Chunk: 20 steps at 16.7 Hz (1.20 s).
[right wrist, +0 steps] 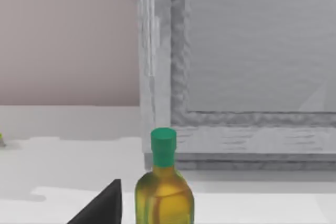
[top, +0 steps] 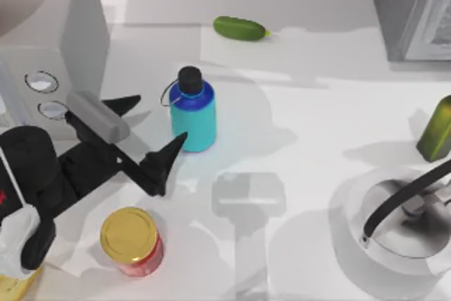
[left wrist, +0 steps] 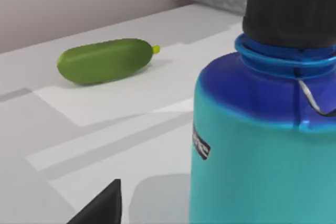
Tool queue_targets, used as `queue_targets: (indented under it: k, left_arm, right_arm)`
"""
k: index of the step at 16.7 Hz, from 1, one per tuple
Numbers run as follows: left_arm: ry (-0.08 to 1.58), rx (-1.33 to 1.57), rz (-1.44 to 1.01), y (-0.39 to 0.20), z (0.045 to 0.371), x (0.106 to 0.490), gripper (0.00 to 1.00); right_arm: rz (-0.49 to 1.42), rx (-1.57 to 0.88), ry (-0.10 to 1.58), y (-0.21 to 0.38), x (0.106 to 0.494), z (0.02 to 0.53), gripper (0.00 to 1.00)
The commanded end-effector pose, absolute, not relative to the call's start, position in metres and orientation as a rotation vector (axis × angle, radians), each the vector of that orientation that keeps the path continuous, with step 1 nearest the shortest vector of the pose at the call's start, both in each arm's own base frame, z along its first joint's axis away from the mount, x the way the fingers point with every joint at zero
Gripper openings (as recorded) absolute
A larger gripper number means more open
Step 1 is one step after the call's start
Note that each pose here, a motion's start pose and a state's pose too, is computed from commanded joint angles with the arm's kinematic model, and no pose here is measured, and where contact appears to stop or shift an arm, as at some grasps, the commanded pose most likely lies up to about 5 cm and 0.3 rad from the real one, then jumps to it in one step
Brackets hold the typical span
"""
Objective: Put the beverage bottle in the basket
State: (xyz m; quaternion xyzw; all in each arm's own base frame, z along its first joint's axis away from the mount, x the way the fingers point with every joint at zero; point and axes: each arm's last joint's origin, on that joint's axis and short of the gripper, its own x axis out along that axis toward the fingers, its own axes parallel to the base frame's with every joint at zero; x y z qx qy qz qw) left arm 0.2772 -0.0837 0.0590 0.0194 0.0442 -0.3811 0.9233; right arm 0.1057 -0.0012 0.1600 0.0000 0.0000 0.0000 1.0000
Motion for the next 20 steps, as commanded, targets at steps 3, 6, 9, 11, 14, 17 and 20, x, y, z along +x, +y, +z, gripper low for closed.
queue_targets:
  k: [3, 6, 9, 11, 14, 17, 20]
  left_arm:
    - [0.093, 0.039, -0.805, -0.085, 0.052, 0.275, 1.0]
    - [0.093, 0.039, -0.805, -0.085, 0.052, 0.275, 1.0]
    - [0.097, 0.04, -0.8, -0.085, 0.053, 0.276, 1.0]
    - [0.094, 0.043, -0.803, -0.089, 0.058, 0.282, 1.0]
    - [0.091, 0.042, -0.804, -0.099, 0.061, 0.298, 1.0]
    - [0.091, 0.04, -0.804, -0.113, 0.057, 0.315, 1.0]
    - [0.092, 0.04, -0.804, -0.129, 0.048, 0.323, 1.0]
  right_arm:
    - [0.0, 0.0, 0.0, -0.001, 0.106, 0.16, 1.0]
    - [0.0, 0.0, 0.0, -0.001, 0.106, 0.16, 1.0]
    - [0.0, 0.0, 0.0, -0.001, 0.106, 0.16, 1.0]
    - [0.0, 0.0, 0.0, -0.001, 0.106, 0.16, 1.0]
    - [0.0, 0.0, 0.0, -0.001, 0.106, 0.16, 1.0]
    - [0.0, 0.0, 0.0, -0.001, 0.106, 0.16, 1.0]
    - [0.0, 0.0, 0.0, -0.001, 0.106, 0.16, 1.0]
